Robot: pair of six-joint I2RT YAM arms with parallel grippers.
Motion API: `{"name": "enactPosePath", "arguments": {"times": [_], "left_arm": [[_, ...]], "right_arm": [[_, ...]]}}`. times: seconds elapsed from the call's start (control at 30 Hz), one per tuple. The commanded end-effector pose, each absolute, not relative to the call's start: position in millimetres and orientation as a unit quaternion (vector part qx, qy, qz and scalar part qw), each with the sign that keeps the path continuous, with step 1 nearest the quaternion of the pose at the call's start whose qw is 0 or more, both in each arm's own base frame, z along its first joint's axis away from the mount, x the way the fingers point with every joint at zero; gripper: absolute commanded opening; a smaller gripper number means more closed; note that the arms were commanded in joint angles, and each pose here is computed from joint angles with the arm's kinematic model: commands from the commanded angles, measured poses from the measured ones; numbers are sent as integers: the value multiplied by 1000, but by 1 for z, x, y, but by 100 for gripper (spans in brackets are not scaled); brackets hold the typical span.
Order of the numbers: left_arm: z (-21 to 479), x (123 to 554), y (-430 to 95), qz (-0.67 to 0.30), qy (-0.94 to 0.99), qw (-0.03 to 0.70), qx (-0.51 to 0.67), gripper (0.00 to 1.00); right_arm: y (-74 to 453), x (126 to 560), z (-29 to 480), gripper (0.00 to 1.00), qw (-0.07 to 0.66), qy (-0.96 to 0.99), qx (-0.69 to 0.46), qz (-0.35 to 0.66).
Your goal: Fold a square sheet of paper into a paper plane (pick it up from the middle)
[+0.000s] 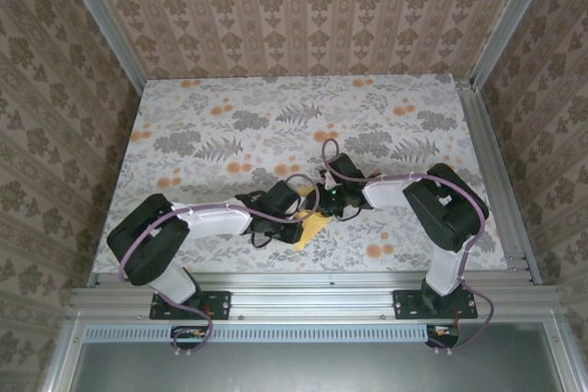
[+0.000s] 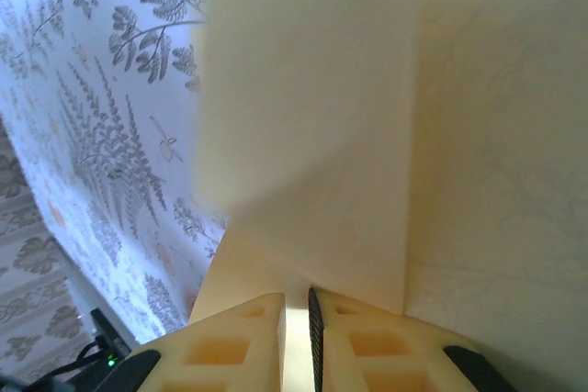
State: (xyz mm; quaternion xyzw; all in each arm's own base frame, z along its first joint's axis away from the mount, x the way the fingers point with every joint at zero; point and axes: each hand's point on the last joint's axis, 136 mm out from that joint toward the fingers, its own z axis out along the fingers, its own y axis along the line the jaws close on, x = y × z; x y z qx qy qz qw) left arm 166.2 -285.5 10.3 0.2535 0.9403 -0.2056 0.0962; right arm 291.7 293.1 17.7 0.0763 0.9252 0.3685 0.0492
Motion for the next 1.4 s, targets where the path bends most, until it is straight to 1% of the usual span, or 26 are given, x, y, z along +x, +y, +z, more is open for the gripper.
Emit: {"name": "enactPosePath", "arguments": {"times": [0.0, 0.17, 0.47, 0.57, 0.97, 1.37], "left_arm": [[-43, 137, -252, -98, 947, 40, 304, 11], [-52, 132, -247, -45, 941, 47, 332, 11], [-57, 123, -237, -2, 933, 49, 358, 11], [-57, 120, -236, -1, 932, 51, 358, 11], [-56, 113, -225, 12, 931, 48, 361, 10], [-55, 110, -224, 13, 932, 46, 360, 10]], "right_arm": [[270, 300, 0, 19, 61, 948, 90, 300], [268, 309, -1, 19, 66, 947, 102, 298], [261, 326, -4, 16, 84, 944, 127, 293], [257, 335, -6, 14, 93, 935, 148, 307], [235, 359, -11, 13, 109, 940, 172, 274], [224, 385, -14, 13, 122, 941, 186, 255]]}}
